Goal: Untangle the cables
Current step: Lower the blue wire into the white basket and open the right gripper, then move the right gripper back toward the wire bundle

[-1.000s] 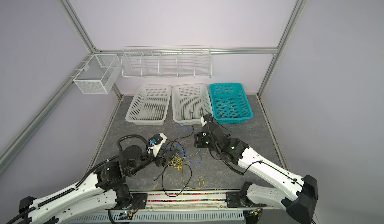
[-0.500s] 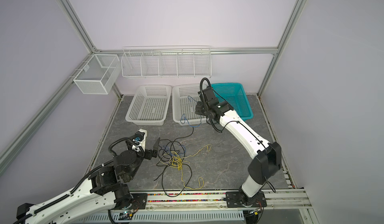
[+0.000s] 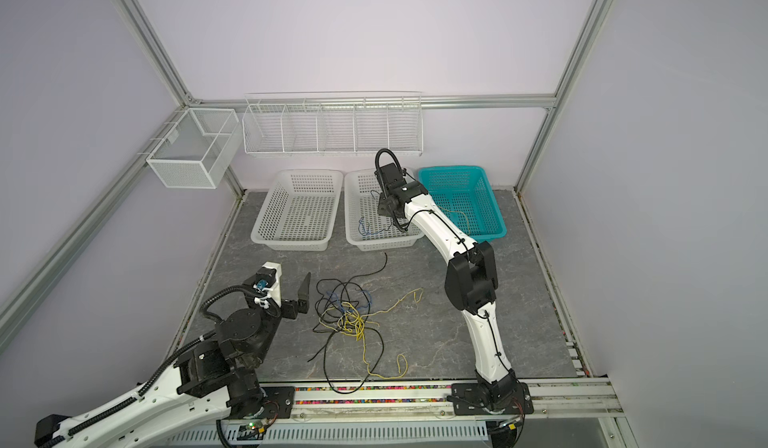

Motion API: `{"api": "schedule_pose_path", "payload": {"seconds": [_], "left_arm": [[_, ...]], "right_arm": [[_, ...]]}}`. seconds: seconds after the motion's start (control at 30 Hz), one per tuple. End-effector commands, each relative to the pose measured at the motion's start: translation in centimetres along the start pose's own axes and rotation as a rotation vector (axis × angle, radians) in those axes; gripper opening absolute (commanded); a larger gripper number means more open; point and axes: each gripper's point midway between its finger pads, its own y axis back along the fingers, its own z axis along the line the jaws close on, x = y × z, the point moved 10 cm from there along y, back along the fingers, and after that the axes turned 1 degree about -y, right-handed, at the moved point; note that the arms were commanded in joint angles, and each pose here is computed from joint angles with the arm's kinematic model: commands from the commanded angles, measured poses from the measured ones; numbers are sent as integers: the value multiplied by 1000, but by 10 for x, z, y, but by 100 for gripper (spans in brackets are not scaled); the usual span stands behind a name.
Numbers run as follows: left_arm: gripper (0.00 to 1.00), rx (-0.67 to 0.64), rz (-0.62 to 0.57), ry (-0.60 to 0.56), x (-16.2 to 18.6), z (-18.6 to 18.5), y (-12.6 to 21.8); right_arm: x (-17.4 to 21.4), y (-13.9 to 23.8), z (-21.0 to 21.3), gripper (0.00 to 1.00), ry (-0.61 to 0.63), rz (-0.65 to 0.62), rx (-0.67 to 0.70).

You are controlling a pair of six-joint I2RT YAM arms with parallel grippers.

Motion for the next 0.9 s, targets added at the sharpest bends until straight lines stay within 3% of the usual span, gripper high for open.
{"api": "schedule_pose_path", "payload": {"seconds": [0.0,0.13,0.27,0.33,0.6,0.7,0.87], "left_arm": [[98,-2,-22,8,-1,1,0],[98,7,-13,-5,-1,-2,-2],[98,19,-7,-13,0,-4,-3],[98,18,-8,-11,0,-4,-3],[98,28,-2,-14,2,-4,-2],[98,37,3,-22,2,-6,-3],[98,48,18,-30,3,-8,-4]], "right_arm": [[-18,12,-5,6,-2,-50,17],[-24,11,0,9,31,-44,1],[-25,11,2,32,75,-19,-22],[-26,15,1,39,83,-20,-18],[-23,75,-3,49,130,-22,-87],[-3,104,-1,52,167,-13,-192],[62,146,-7,59,264,19,-365]]}}
